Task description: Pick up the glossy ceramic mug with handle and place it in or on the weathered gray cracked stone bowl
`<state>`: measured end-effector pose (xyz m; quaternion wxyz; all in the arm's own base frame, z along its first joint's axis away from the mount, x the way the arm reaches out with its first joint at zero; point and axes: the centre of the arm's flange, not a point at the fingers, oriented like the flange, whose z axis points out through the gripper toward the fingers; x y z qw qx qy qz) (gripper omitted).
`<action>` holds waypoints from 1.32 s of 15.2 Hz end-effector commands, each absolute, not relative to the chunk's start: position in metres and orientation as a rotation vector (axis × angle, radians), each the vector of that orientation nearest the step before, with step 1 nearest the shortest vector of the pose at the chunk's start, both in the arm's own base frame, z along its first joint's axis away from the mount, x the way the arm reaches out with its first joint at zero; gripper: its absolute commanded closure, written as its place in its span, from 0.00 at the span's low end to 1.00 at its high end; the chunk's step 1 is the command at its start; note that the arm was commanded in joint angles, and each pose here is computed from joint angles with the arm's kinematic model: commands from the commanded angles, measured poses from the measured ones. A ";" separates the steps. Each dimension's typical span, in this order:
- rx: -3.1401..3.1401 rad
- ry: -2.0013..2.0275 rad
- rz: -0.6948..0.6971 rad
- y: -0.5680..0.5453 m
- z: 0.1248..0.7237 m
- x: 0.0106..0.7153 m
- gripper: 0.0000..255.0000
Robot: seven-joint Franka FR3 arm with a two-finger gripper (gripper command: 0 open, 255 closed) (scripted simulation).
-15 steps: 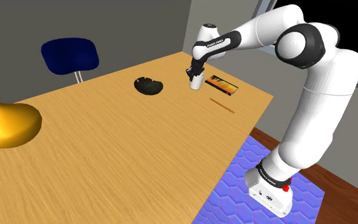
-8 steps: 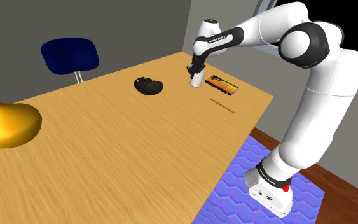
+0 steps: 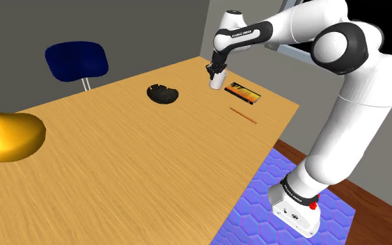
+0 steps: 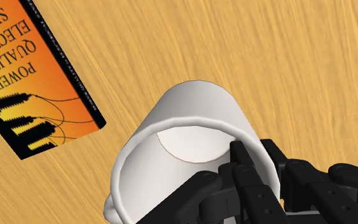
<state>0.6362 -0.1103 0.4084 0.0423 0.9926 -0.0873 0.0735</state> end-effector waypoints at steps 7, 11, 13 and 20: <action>3.037 -0.267 0.225 -0.110 0.452 0.636 1.00; 3.037 -0.267 0.225 -0.110 0.468 0.636 1.00; 3.037 -0.267 0.225 -0.085 0.470 0.646 1.00; 3.037 -0.267 0.225 0.001 0.477 0.679 1.00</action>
